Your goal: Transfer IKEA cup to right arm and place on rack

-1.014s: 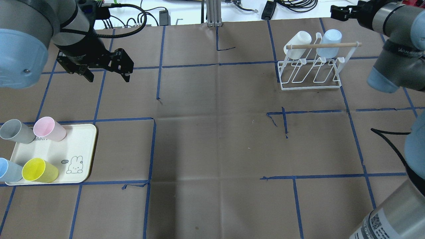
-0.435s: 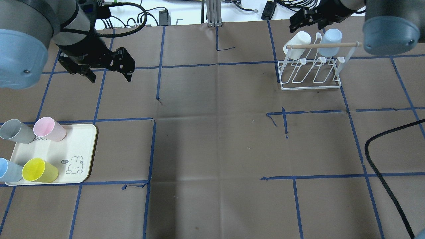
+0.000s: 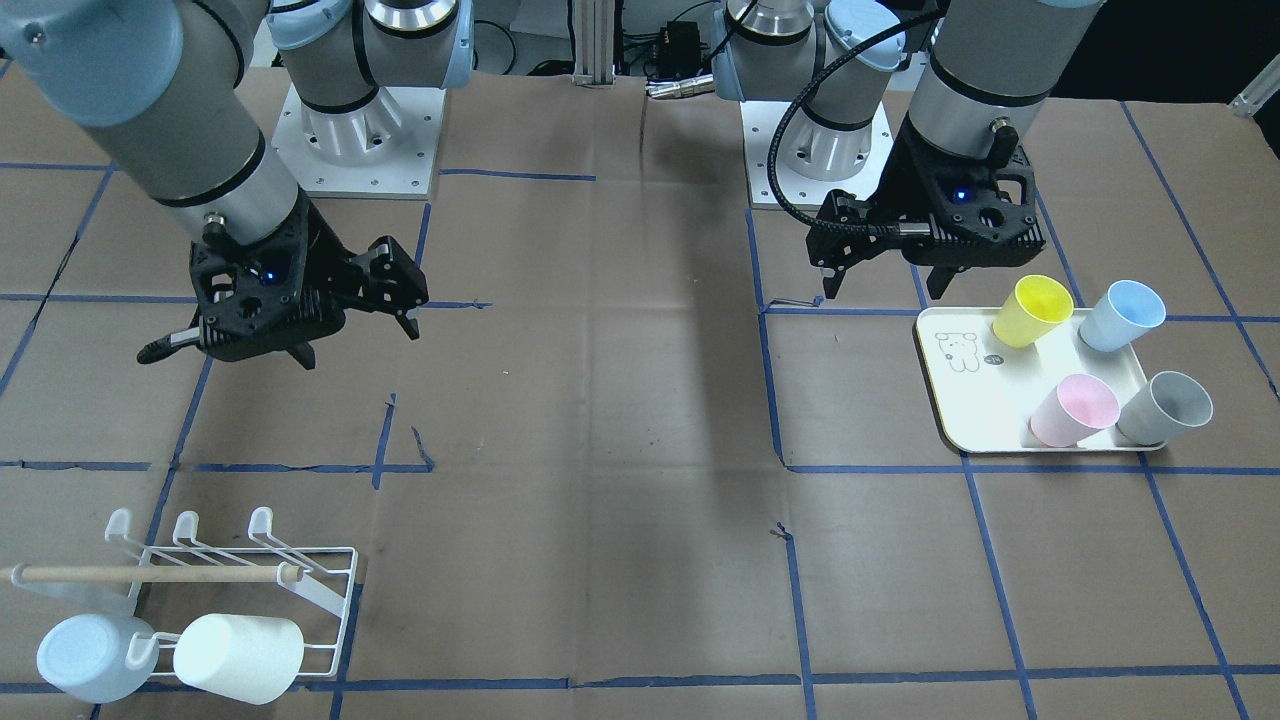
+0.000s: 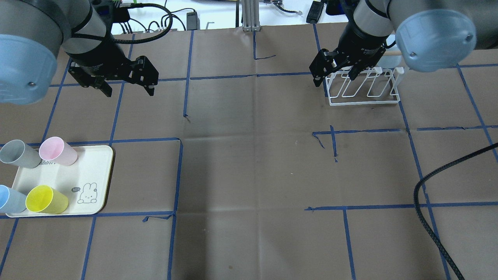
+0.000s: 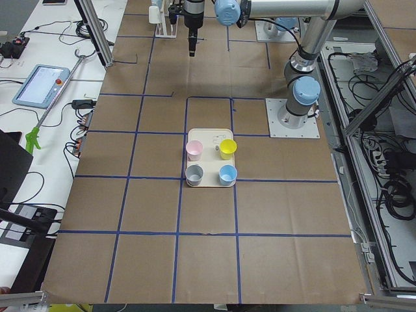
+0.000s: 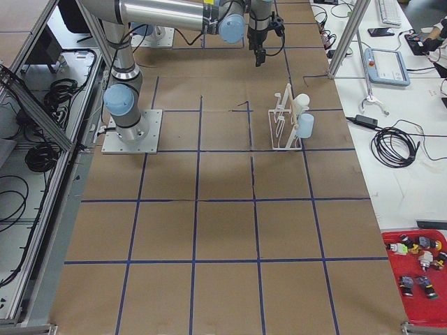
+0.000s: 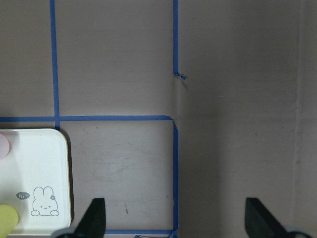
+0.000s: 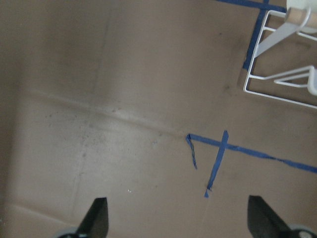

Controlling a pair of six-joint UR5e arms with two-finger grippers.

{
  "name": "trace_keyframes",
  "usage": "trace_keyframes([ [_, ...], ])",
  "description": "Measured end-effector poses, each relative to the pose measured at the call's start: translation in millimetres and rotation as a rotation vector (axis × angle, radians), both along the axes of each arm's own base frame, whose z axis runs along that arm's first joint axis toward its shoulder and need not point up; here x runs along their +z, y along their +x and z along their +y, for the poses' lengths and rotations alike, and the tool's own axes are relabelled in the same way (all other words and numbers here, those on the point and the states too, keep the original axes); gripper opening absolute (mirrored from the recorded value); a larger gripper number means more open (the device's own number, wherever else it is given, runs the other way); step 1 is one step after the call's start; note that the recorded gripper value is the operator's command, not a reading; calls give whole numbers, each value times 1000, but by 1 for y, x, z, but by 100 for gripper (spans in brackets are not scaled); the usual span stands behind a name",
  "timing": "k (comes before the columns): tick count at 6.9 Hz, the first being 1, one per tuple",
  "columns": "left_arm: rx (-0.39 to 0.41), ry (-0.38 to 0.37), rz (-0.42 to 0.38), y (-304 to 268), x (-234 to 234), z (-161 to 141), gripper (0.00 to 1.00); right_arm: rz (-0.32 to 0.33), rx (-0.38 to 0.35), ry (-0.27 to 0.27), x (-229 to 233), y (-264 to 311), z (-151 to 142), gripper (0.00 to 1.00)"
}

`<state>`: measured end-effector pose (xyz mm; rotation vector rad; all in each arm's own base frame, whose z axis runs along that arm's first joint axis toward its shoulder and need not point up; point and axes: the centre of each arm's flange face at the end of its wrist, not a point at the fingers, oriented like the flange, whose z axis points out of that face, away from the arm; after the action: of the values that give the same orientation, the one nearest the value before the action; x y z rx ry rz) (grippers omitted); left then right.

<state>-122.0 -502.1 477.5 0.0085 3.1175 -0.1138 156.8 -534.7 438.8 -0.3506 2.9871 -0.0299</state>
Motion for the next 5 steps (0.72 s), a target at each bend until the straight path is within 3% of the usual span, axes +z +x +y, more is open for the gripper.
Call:
trace_keyframes([
  [2,0,0,0,0,0,0,100,72,-42,4,33,-4,38,100],
  [5,-1,-2,1,0,1,-1,100,87,-47,-22,48,-7,86,100],
])
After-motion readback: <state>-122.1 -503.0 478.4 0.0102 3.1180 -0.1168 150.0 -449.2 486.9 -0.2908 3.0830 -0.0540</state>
